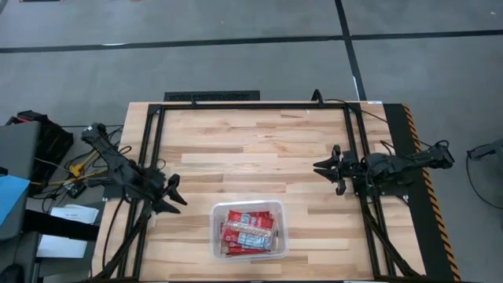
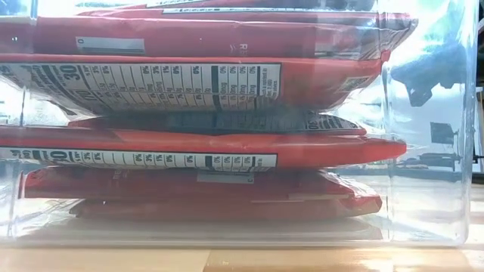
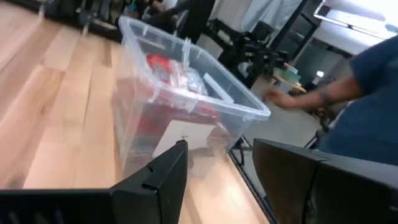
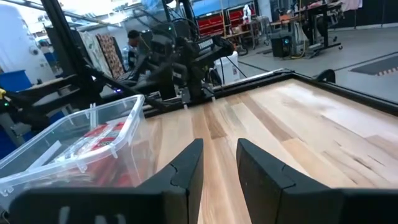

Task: Sort popcorn bags into baskets
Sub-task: Return to Home Position

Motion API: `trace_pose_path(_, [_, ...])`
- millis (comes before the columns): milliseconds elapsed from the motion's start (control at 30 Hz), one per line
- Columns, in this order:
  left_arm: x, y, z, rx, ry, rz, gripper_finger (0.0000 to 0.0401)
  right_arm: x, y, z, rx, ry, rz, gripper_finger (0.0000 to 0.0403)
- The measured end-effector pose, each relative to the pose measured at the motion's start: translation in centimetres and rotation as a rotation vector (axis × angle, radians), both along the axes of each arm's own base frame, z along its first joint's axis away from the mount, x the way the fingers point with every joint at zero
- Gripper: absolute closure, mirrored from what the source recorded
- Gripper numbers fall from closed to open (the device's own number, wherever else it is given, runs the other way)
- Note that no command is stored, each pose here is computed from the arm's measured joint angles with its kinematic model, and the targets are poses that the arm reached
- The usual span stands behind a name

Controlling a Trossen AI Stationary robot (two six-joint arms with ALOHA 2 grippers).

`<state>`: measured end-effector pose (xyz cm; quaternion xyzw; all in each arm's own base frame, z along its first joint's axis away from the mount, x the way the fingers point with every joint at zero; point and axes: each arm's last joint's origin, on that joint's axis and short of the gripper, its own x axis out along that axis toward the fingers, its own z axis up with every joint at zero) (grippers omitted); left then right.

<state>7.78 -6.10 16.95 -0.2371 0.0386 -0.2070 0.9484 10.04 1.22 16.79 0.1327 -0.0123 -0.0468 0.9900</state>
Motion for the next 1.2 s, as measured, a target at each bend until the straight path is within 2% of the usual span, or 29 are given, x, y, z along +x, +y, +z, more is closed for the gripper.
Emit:
trace_pose_path(133, [0.07,-0.11,-0.13,0.036,0.023,-0.011,0.0230,0.00,0.00,-0.01,0.000,0.001,-0.001,0.0279])
trace_pose_path(1200, [0.06,-0.09,-0.09,0.040,0.026,-0.010,0.0230,0.01,0.00,-0.08,-0.002,0.003,-0.001,0.0280])
